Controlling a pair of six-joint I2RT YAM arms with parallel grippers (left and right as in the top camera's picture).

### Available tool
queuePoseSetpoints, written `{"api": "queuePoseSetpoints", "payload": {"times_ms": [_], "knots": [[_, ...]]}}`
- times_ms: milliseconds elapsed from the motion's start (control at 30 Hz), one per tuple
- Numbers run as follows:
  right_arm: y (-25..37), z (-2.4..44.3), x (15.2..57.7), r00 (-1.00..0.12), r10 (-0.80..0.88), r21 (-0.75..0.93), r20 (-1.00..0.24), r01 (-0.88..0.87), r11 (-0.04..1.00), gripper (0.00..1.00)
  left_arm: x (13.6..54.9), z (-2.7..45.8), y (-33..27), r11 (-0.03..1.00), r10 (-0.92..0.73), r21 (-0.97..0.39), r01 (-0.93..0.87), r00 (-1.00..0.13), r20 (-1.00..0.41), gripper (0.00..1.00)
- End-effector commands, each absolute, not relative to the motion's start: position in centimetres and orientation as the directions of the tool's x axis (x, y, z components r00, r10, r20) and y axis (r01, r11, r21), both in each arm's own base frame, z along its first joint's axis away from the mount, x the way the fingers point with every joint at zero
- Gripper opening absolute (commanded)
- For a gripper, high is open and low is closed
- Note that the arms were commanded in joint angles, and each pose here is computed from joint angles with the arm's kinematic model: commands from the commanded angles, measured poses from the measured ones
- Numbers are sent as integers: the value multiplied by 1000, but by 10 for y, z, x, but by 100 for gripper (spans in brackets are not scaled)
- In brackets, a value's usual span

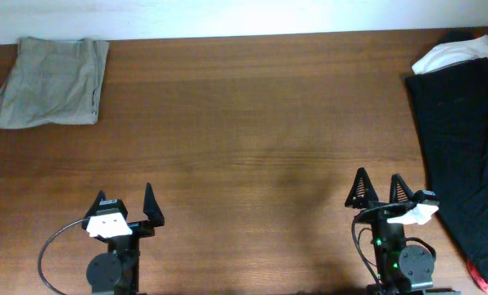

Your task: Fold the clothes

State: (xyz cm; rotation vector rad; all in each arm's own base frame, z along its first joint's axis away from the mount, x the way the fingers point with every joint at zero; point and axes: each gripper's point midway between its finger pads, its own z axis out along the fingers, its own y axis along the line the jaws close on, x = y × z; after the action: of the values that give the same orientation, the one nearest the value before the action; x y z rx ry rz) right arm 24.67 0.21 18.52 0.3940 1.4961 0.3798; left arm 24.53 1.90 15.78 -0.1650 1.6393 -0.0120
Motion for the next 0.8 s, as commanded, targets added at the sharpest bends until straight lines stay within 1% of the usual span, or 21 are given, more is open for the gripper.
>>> {"api": "queuePoseSetpoints", "payload": {"times_ms": [0, 767], "knots": [[0, 160, 246, -38, 464, 461, -885, 60, 885, 99, 245, 157, 20, 991, -99, -92, -100, -67, -993, 99], [0, 158, 246, -45, 454, 451, -890, 63, 891, 99, 245, 156, 20, 991, -99, -92, -101, -73, -992, 99]]}}
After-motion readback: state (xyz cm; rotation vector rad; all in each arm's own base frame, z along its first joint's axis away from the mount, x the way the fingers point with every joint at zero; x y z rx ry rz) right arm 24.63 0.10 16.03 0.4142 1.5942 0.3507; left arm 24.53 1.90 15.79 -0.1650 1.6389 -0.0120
